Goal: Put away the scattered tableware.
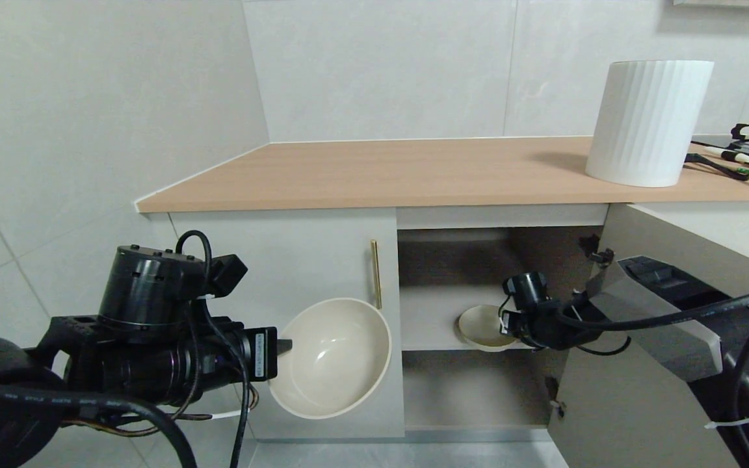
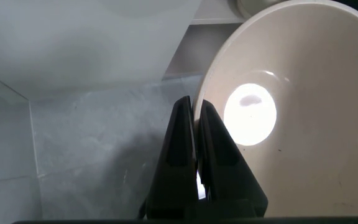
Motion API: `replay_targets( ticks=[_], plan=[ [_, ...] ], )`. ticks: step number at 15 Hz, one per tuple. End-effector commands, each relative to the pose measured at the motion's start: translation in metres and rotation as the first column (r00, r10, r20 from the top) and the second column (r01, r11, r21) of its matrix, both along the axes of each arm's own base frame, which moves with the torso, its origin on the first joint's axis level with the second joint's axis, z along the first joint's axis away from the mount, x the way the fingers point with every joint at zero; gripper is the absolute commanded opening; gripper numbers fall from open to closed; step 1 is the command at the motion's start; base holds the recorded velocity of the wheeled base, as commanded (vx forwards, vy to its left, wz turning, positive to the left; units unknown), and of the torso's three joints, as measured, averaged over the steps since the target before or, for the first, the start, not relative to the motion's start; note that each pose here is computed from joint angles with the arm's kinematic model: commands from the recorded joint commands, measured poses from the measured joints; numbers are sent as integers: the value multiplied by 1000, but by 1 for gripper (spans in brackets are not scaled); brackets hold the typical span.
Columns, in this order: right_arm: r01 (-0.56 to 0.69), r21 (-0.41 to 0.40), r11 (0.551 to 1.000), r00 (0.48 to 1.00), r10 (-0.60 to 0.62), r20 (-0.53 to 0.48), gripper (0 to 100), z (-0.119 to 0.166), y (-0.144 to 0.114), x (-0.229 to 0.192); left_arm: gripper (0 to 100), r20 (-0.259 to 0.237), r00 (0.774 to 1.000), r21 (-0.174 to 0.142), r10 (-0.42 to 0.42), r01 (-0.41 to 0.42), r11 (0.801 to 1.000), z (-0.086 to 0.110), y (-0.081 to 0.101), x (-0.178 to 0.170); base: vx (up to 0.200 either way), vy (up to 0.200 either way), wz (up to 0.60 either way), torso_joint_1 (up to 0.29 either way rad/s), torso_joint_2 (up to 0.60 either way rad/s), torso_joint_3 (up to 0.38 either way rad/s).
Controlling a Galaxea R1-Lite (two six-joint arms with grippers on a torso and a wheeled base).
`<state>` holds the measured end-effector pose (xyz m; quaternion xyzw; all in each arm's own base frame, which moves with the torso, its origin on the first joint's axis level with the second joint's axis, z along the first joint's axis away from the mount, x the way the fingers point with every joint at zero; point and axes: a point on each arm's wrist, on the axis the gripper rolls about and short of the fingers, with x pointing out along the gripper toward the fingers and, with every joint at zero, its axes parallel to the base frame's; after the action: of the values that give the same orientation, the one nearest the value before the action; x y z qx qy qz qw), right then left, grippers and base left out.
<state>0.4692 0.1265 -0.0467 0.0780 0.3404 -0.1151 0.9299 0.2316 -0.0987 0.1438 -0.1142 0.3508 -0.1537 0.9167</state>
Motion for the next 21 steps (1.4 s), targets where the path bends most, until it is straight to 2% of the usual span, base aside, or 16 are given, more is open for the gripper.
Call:
replay_targets(
  ticks=[1,8,17,18,21],
  plan=[
    [12,16,1000,1000,-12,18,0,-3,1,7,0,-3,1000,1,-1,1,1000,-1,-1,0,0,0,0,0,0,0],
    [36,50,998,997,-40,69,0,-7,1,23,0,-9,1000,4,-6,6,1000,-2,-2,1,0,0,0,0,0,0],
    [59,47,997,993,-63,98,0,-6,0,31,0,-11,1000,5,-5,6,1000,-3,-2,2,0,0,0,0,0,0],
    [58,48,997,993,-62,100,100,-6,0,31,0,-11,1000,5,-7,7,1000,-3,-3,1,0,0,0,0,0,0],
    [77,66,995,990,-84,111,100,-1,0,31,0,-11,1000,5,-9,9,1000,-3,-3,1,0,0,0,0,0,0]
  ],
)
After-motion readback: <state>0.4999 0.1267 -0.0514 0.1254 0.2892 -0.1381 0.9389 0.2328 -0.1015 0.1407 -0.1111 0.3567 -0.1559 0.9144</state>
